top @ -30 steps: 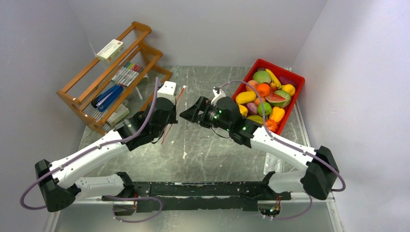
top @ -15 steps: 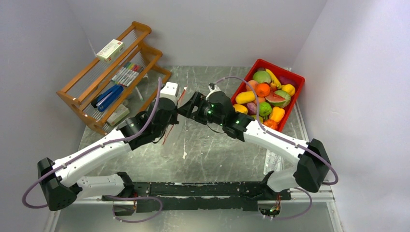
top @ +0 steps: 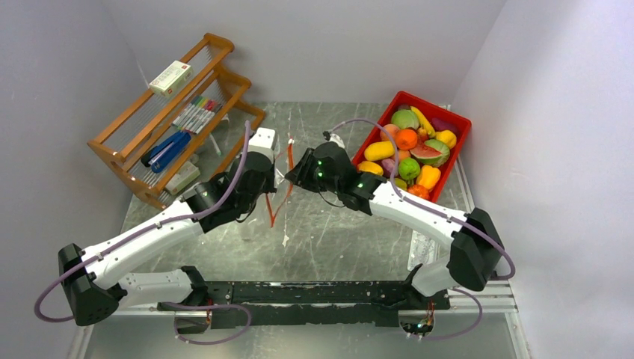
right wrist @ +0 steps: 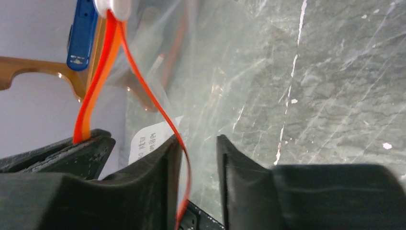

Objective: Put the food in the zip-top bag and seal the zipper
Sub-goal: Open the zipper of the food storage bag.

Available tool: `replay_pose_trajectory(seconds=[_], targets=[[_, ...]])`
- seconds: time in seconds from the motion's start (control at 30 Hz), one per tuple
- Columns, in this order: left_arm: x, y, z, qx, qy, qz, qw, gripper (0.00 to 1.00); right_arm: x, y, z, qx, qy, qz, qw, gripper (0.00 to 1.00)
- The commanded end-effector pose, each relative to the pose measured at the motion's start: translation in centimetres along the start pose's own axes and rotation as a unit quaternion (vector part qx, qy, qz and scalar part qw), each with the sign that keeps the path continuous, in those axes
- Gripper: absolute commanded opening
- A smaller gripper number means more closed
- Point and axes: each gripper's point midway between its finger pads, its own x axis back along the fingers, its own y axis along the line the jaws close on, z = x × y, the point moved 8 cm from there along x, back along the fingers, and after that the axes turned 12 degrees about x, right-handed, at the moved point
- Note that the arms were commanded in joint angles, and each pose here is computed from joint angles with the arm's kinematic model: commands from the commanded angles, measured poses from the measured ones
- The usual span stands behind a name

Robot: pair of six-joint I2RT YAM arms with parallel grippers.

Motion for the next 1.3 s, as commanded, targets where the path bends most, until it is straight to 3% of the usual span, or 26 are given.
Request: replay_pose_trajectory(seconds=[0.0,0.1,0.4,0.57,0.73,0.9,1.07,1.27], targets=[[0.5,0.1,-1.3,-0.002,-0.029,-0.007,1.000,0.07,-0.2,-0.6,-0.1,0.029,-0.009,0.029,0.999,0.21],[0.8,0.8,-1.9,-0.017,-0.048,-0.033,0.998,0.07,0.5,-0.4,-1.5,0.055,-0.029,0.047,0.997,0.00],[2.8,2.1,-6.6,-0.035,-0.151,-0.082,0.985,0.07,3.8,0.2,-5.1,0.105,-0.097,0.084,0.986,0.00],[2.9,3.0,-6.6,-0.052,-0.163,-0.122,0.978,0.07,4.1,-0.9,-4.7,0.102,-0.101,0.110,0.984,0.00],[2.4,3.7,-4.8,-0.069,-0.144,-0.126,0.979,0.07,3.4,-1.9,-3.3,0.094,-0.089,0.113,0.985,0.00],[1.3,2.5,-2.7,-0.070,-0.073,-0.084,0.991,0.07,1.1,-1.6,-0.8,0.105,-0.035,0.042,0.993,0.00],[0.1,1.1,-1.0,-0.068,-0.025,-0.045,0.996,0.07,-0.6,-1.2,0.6,0.114,0.004,0.005,0.993,0.12],[-1.2,1.0,0.3,-0.080,-0.003,-0.073,0.994,0.07,-0.9,-1.1,0.5,0.123,0.004,-0.004,0.992,0.21]])
